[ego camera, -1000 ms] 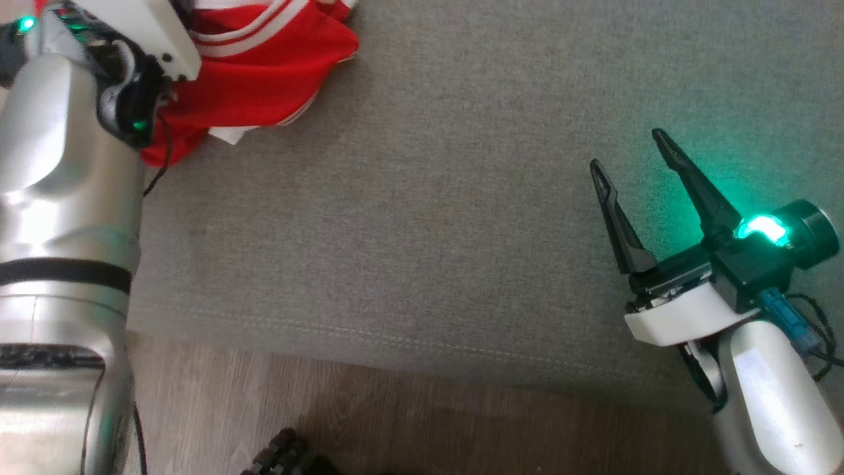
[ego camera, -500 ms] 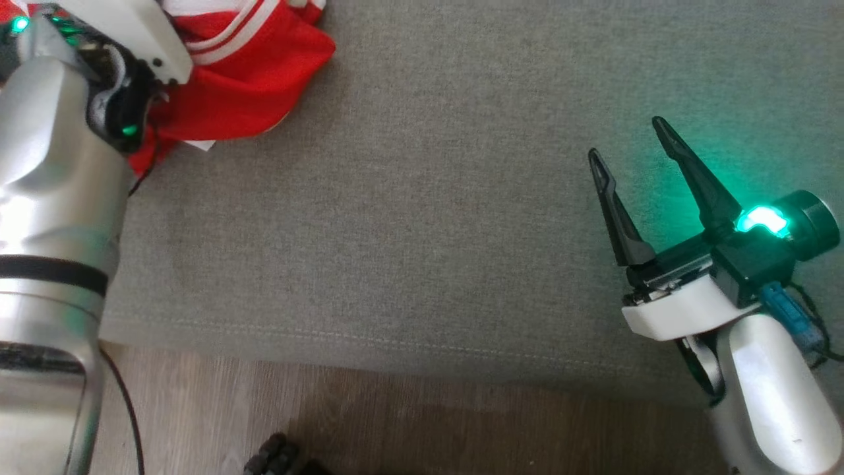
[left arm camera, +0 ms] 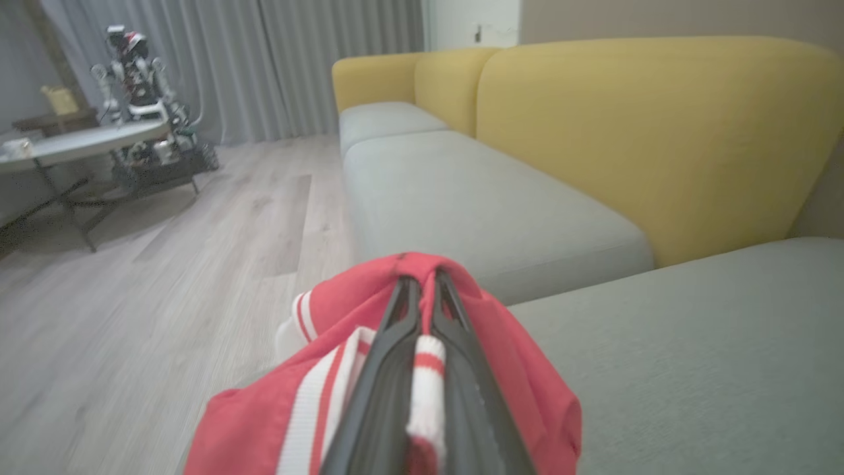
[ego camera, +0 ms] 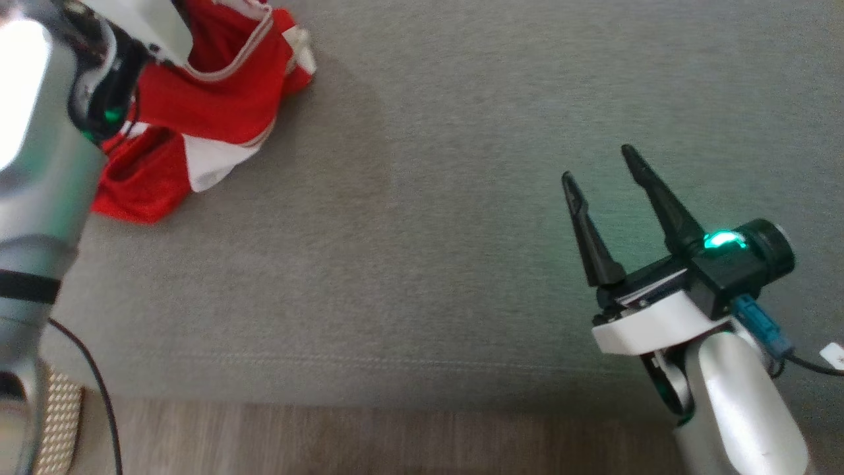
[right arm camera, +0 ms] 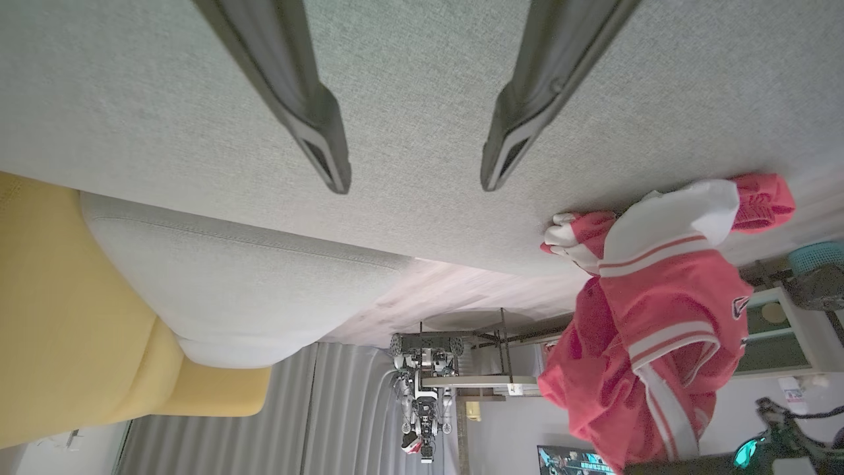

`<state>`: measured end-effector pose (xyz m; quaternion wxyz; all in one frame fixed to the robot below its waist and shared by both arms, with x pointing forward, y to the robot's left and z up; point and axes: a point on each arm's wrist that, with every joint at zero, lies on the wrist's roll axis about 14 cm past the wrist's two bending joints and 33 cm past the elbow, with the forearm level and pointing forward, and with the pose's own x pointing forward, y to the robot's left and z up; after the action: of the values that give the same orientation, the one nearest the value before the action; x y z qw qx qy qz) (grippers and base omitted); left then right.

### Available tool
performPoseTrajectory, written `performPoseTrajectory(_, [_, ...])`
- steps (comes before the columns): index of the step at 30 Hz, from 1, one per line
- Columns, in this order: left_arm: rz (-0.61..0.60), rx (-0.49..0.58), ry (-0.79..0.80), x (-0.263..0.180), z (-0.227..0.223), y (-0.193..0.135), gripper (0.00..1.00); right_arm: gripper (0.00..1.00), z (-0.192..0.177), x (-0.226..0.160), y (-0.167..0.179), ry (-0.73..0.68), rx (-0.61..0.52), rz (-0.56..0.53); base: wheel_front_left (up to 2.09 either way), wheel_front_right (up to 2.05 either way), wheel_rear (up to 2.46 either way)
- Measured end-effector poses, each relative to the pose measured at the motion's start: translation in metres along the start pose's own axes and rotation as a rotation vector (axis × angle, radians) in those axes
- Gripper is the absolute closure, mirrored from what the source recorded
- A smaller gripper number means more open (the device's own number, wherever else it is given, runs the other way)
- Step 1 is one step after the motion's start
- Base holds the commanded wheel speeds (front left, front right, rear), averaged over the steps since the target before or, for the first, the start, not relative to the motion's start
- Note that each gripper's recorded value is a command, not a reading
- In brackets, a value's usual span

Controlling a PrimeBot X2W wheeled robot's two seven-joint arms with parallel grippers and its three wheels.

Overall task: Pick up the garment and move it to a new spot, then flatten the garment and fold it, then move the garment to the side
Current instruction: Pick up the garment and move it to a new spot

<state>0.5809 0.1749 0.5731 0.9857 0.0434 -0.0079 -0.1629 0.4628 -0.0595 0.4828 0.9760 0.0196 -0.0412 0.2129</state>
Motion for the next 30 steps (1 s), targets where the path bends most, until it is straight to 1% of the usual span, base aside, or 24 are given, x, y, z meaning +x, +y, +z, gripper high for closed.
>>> performPoseTrajectory(4, [-0.122,0.056,-0.091,0.017,0.044,-0.037,1.00,0.00,0.013,-0.014,-0.011,-0.017,-0.003,-0.049,0.00,0.00,0.00])
performPoseTrajectory(8, [-0.252,0.082,-0.169,0.036,0.084,-0.085,1.00,0.00,0.023,-0.030,-0.030,-0.030,0.006,-0.117,0.00,0.00,0.00])
performPoseTrajectory(12, [-0.372,0.091,-0.207,0.052,0.105,-0.134,1.00,0.00,0.031,-0.048,-0.049,-0.042,0.030,-0.190,0.00,0.00,0.00])
performPoseTrajectory(13, [-0.372,0.091,-0.207,0.052,0.105,-0.134,1.00,0.00,0.031,-0.048,-0.049,-0.042,0.030,-0.190,0.00,0.00,0.00])
performPoseTrajectory(15, [-0.431,0.092,-0.213,0.060,0.107,-0.159,1.00,0.00,0.036,-0.058,-0.062,-0.049,0.032,-0.234,0.00,0.00,0.00])
performPoseTrajectory(21, [-0.610,0.075,-0.176,0.079,0.085,-0.238,1.00,0.00,0.042,-0.087,-0.094,-0.049,0.035,-0.357,0.00,0.00,0.00])
performPoseTrajectory(23, [-0.667,0.080,-0.150,0.083,0.068,-0.262,1.00,0.00,0.044,-0.094,-0.103,-0.050,0.036,-0.389,0.00,0.00,0.00])
performPoseTrajectory(26, [-0.732,0.071,-0.100,0.090,0.038,-0.290,1.00,0.00,0.049,-0.101,-0.117,-0.059,0.029,-0.432,0.00,0.00,0.00])
performPoseTrajectory(27, [-0.752,0.082,-0.083,0.092,0.026,-0.298,1.00,0.00,0.049,-0.103,-0.121,-0.057,0.028,-0.445,0.00,0.00,0.00])
performPoseTrajectory(29, [-0.792,0.158,-0.064,0.093,-0.002,-0.313,1.00,0.00,0.043,-0.108,-0.125,-0.038,0.033,-0.464,0.00,0.00,0.00])
performPoseTrajectory(30, [-0.805,0.173,-0.051,0.095,-0.015,-0.318,1.00,0.00,0.040,-0.110,-0.126,-0.027,0.035,-0.470,0.00,0.00,0.00])
